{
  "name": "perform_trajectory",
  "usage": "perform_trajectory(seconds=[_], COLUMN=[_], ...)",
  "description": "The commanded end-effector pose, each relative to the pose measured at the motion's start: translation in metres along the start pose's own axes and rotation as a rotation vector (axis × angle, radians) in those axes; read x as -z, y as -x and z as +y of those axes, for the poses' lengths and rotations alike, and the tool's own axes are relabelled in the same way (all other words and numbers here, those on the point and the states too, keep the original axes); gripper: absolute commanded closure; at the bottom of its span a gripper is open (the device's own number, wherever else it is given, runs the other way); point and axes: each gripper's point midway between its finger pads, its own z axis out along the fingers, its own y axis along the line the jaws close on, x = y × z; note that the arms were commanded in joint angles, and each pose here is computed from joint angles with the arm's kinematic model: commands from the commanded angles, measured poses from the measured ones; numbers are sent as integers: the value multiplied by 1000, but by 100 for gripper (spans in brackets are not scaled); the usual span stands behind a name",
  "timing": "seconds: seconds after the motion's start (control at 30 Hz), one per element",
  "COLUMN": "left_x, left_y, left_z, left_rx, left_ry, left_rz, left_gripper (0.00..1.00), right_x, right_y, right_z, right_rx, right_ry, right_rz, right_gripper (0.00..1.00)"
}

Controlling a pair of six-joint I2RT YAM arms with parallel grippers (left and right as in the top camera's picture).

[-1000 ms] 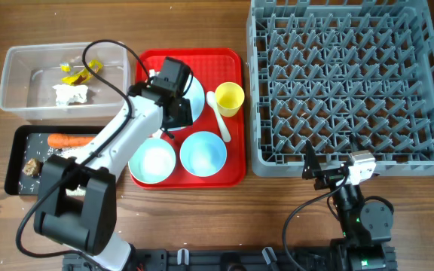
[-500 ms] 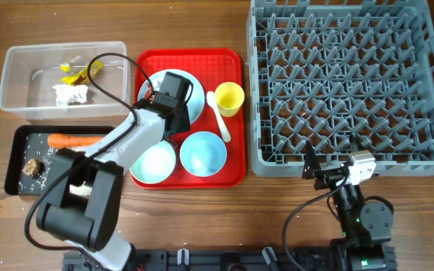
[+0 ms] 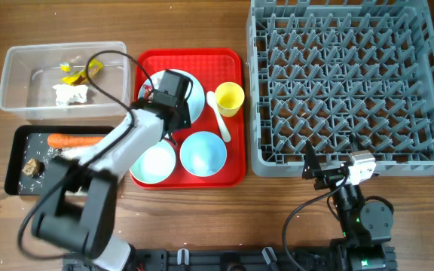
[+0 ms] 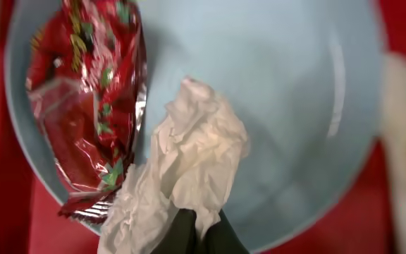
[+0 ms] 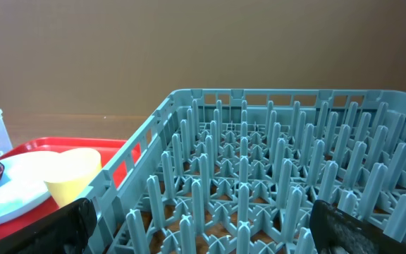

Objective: Sort waste into correct bins and load items into the dishwasher rack
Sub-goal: 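Carry the tissue left and release it into the clear bin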

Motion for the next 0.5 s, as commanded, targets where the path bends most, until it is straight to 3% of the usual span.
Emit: perform_trajectory(seconds=[0.0, 0.1, 0.2, 0.33, 0.47], left_x=[64, 101, 120, 120, 108], left_y=[42, 60, 81, 105, 128], left_z=[-22, -16, 20, 84, 126], left_rx=[27, 54, 126, 264, 366], left_ry=[-143, -177, -90, 19, 35], left_rz=[-164, -261, -363, -425, -470], left_gripper=[96, 96, 96, 96, 96], right_x=[0, 0, 0, 0, 0], right_y=[0, 0, 0, 0, 0], right_z=[0, 0, 0, 0, 0], right_rx=[-14, -14, -14, -14, -14], right_ry=[-1, -1, -1, -1, -1], right_rz=[-1, -1, -1, -1, -1], right_gripper=[0, 0, 0, 0, 0])
